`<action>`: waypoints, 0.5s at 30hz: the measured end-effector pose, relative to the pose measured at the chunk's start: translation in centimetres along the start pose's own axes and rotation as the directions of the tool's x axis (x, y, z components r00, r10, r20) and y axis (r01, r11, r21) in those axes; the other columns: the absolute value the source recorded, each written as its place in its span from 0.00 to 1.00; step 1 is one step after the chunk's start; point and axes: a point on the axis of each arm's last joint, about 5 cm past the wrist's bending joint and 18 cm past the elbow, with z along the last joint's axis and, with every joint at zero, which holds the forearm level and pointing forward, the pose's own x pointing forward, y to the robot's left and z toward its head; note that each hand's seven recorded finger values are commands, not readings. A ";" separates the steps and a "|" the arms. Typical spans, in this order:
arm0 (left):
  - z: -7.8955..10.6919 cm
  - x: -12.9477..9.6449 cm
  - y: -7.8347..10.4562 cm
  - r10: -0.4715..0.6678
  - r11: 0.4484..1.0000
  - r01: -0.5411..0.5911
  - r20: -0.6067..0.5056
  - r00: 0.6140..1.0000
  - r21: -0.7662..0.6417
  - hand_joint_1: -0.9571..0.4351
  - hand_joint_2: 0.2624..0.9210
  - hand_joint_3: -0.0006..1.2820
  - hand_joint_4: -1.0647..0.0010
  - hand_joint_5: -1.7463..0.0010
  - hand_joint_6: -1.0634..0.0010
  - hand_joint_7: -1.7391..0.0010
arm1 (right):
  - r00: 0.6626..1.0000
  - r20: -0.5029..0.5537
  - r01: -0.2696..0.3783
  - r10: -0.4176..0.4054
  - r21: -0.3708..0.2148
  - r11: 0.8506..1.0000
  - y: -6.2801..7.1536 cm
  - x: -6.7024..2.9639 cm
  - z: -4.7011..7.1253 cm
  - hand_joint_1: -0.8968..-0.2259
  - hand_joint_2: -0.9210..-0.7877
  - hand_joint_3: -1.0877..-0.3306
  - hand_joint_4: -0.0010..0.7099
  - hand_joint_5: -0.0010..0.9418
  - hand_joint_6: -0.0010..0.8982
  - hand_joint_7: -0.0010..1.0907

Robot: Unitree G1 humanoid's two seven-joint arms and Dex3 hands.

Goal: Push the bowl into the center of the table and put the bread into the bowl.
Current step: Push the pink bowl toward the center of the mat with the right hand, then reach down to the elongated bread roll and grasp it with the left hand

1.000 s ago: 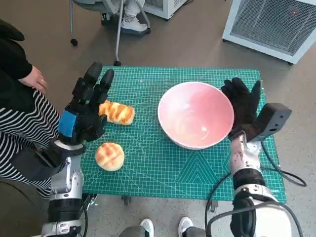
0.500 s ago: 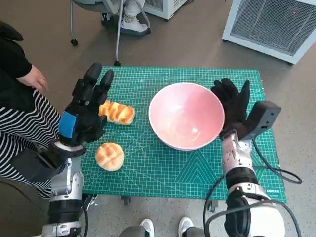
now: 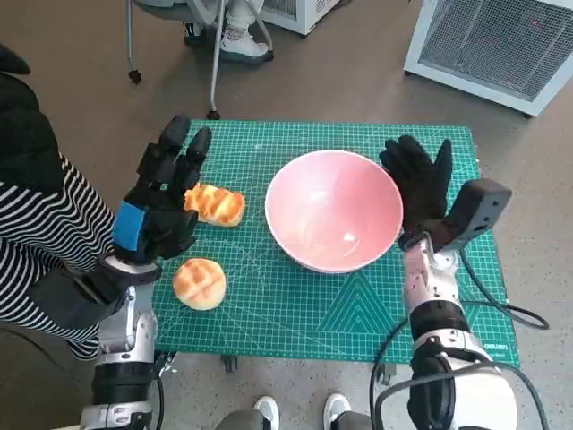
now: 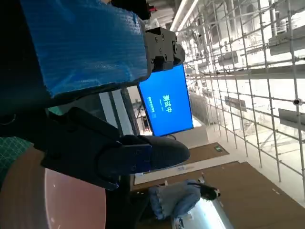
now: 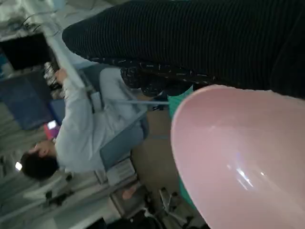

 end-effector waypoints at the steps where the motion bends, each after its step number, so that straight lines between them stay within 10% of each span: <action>1: 0.0 0.1 -0.1 -0.002 1.000 0.002 0.001 1.000 -0.003 0.09 1.00 0.38 0.90 1.00 0.98 0.85 | 1.000 0.028 -0.011 0.011 -0.011 1.000 -0.1 0.08 0.3 0.27 0.00 0.29 0.07 0.00 0.17 0.14; 15: -0.3 2.2 -1.1 -0.073 0.997 0.076 0.073 0.995 -0.028 0.13 1.00 0.35 0.91 1.00 0.99 0.85 | 0.863 0.440 -0.165 0.247 -0.216 0.962 -0.6 -0.23 4.7 0.27 0.00 0.36 0.13 0.02 0.23 0.18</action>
